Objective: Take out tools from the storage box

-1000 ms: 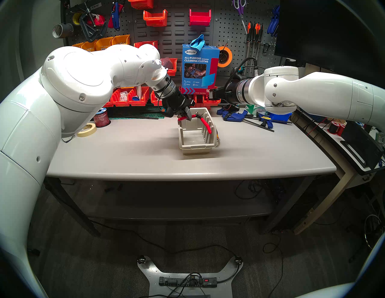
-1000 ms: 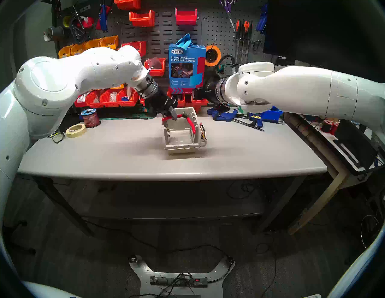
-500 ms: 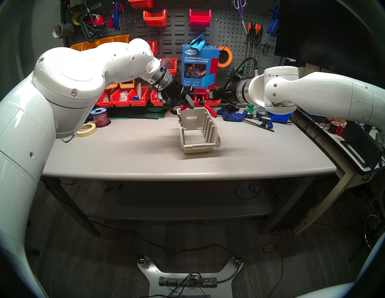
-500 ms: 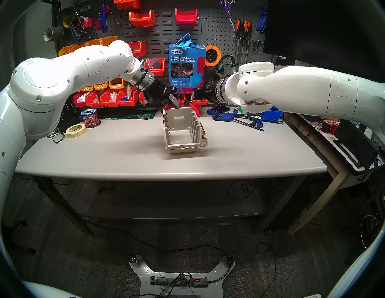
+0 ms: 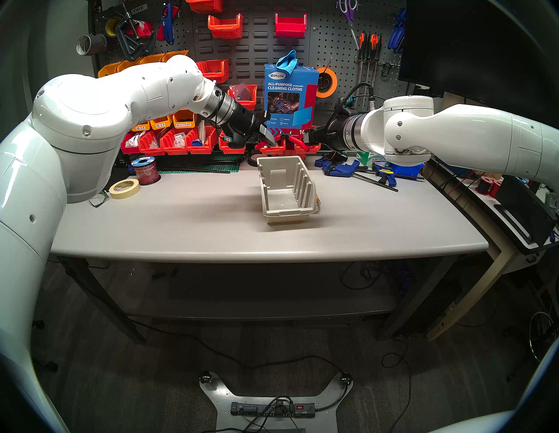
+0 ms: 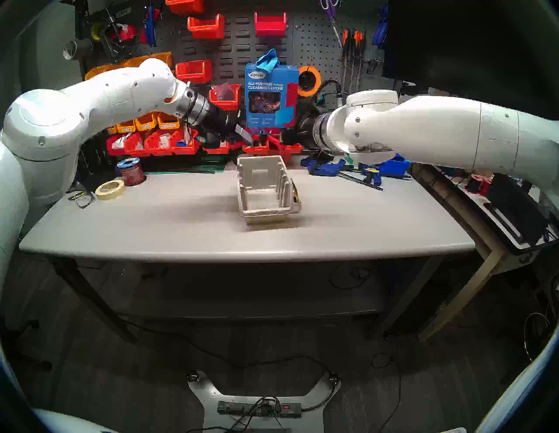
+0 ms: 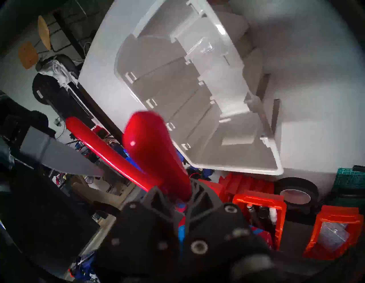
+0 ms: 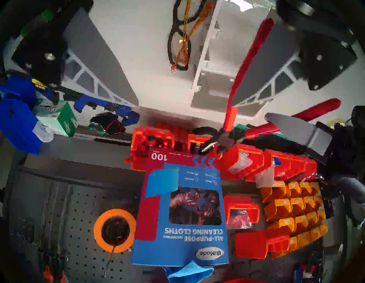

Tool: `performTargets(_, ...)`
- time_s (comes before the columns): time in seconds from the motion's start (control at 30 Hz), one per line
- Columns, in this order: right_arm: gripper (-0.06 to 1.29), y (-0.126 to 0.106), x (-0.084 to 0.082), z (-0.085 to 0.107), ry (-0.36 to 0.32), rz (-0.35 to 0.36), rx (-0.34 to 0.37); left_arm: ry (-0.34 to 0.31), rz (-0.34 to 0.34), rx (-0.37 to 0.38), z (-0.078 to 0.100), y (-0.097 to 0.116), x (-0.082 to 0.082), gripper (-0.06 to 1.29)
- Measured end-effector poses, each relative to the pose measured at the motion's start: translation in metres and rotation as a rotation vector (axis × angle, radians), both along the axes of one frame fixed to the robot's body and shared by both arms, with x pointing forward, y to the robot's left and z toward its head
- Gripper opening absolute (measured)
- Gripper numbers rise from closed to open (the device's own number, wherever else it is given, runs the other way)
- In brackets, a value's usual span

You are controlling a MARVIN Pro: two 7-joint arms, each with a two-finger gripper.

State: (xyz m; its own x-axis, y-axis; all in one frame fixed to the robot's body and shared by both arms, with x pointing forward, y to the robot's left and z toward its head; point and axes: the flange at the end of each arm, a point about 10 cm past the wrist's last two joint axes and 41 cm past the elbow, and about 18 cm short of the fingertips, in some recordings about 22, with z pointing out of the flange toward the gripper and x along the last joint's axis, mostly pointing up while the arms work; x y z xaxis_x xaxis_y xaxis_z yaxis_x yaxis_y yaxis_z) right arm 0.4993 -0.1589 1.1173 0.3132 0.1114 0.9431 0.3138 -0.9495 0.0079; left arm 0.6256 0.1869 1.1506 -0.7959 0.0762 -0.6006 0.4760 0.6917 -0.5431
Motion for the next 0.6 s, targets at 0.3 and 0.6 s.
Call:
performTargets(0.3, 1.21, 0.0, 0.0, 0.0, -0.001, -0.002, -0.001, 0.043, 0.026, -0.076, -0.012, 0.032, -0.006, -0.02)
performTargets(0.6, 1.21, 0.0, 0.0, 0.0, -0.001, -0.003, -0.001, 0.096, 0.083, -0.124, -0.037, 0.076, -0.013, -0.02)
